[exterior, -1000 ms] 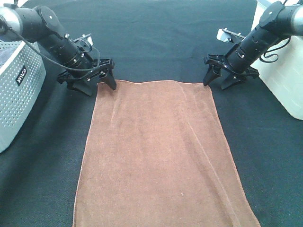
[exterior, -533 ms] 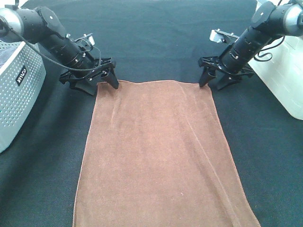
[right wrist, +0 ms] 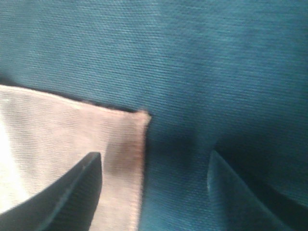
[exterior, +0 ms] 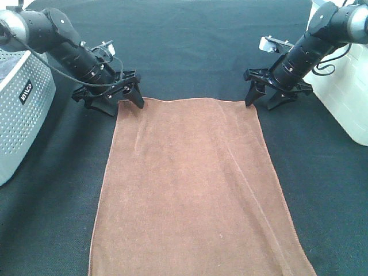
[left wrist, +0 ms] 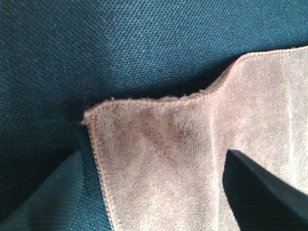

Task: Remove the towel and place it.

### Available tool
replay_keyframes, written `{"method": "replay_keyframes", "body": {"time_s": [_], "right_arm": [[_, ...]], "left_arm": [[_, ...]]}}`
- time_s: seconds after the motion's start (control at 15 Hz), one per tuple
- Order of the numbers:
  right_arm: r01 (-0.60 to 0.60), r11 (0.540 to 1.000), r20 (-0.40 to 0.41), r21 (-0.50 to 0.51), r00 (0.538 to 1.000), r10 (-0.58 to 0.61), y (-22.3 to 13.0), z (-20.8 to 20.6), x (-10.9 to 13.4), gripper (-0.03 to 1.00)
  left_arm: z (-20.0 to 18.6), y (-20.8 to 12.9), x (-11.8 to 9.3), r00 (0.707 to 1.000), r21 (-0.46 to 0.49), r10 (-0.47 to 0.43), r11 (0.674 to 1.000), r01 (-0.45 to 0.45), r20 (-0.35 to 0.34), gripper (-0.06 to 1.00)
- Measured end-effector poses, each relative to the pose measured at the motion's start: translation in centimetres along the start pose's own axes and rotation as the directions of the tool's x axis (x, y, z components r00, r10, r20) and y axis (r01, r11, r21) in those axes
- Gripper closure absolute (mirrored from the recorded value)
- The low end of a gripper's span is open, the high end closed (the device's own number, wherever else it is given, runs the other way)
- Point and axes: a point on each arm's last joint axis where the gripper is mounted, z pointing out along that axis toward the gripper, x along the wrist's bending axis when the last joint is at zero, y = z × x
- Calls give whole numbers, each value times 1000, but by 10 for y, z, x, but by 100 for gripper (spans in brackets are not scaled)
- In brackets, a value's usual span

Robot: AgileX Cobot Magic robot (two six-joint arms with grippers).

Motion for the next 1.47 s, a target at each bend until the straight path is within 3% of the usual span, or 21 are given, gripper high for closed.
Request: {"method": "replay_keyframes", "body": {"time_s": [0.27, 0.6, 0.73, 1.0, 1.07, 1.2, 1.47], "right_arm": [[-15, 1000, -46, 1, 999, 15, 0, 4, 3, 36], [19, 1000, -90, -1, 996, -19, -2, 22, 31, 38], [17, 1000, -93, -4, 995, -18, -2, 22, 33, 41], [29, 1000, -73, -1, 997, -29, -3, 26, 30, 72], [34, 999, -67, -4, 997, -34, -3, 26, 29, 81], [37, 999, -62, -3, 997, -37, -3, 27, 29, 94], [57, 998, -44, -12, 997, -58, -2, 25, 29, 97]], "left_arm": [[1, 0, -1, 1000, 1, 5, 1000, -5, -3, 23], [17, -7, -27, 999, 15, 48, 999, -49, 18, 27], [21, -7, -30, 998, 10, 54, 998, -54, 19, 34], [25, -8, -27, 998, 14, 62, 998, -62, 0, 83], [26, -8, -26, 998, 16, 68, 998, -68, -8, 90], [26, -9, -26, 996, 20, 83, 996, -82, -21, 92], [24, -9, -29, 991, 17, 124, 992, -123, -53, 92]]}}
